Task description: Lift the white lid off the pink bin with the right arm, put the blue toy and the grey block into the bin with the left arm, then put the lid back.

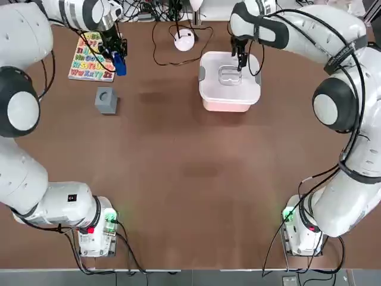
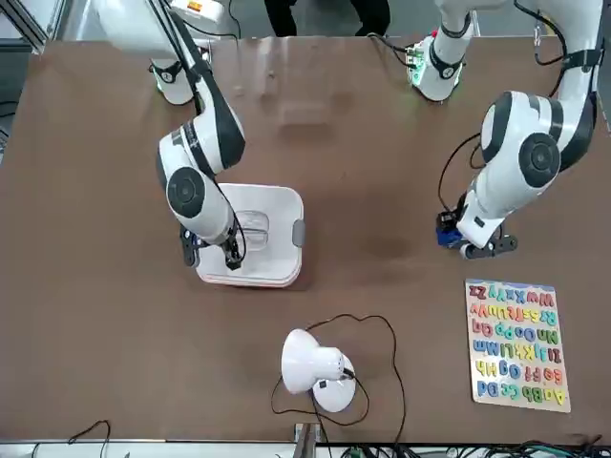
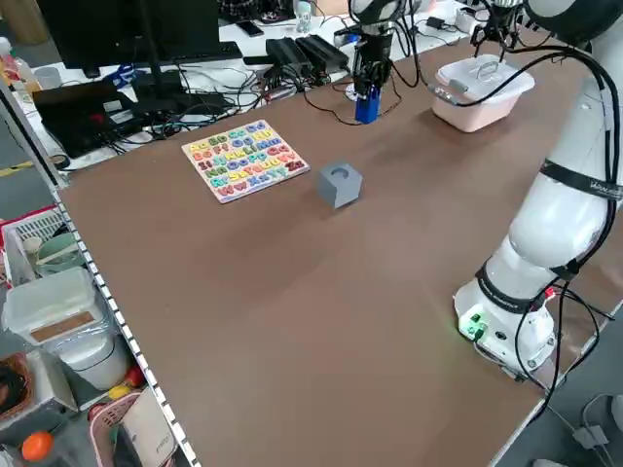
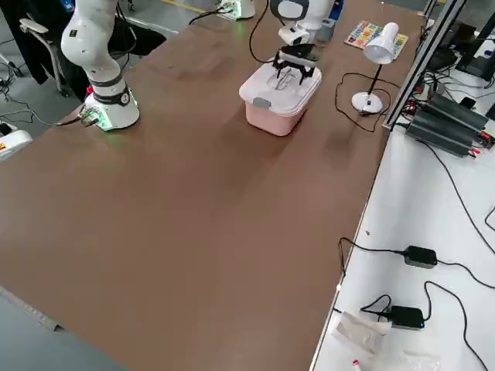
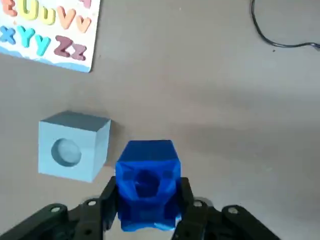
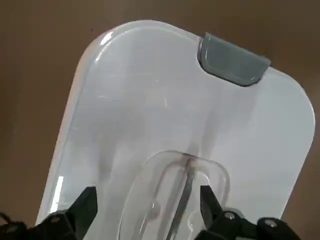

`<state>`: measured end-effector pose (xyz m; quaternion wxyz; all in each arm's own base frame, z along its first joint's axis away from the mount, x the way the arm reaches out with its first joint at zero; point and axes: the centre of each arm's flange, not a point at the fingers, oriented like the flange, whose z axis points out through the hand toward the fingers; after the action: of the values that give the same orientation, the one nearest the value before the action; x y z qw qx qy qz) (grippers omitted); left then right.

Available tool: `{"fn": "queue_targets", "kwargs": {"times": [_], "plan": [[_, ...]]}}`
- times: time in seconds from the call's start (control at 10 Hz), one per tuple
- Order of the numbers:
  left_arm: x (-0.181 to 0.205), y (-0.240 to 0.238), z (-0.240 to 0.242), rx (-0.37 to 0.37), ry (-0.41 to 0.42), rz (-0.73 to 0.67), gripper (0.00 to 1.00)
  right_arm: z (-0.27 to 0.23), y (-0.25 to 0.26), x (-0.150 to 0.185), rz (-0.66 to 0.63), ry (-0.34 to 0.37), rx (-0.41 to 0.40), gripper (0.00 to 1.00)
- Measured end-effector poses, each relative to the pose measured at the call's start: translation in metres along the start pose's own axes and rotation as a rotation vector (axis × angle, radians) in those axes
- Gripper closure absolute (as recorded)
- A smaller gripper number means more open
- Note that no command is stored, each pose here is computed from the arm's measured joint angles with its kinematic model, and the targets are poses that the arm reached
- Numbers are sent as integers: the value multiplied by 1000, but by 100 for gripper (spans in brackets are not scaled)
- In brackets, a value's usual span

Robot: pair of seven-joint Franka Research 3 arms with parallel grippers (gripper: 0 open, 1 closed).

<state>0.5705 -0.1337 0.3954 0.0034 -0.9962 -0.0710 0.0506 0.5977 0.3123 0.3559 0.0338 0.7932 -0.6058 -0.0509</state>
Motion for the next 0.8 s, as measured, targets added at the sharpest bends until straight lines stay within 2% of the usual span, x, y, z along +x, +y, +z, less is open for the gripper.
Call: {"fn": "queue_targets", "kwargs": {"times": [0.1, 0.3, 0.6, 0.8], "plan": [[-2, 6, -2, 1, -2, 0, 49, 0, 0, 0, -1, 1, 2, 14], [-3, 7, -2, 2, -7, -6, 49, -1, -1, 1, 0, 2, 5, 49], [-2, 7, 0, 3, -11, -8, 49, -2, -1, 1, 3, 1, 8, 90], [-2, 7, 2, 3, -14, -7, 49, -2, -1, 1, 3, 1, 9, 93]]}}
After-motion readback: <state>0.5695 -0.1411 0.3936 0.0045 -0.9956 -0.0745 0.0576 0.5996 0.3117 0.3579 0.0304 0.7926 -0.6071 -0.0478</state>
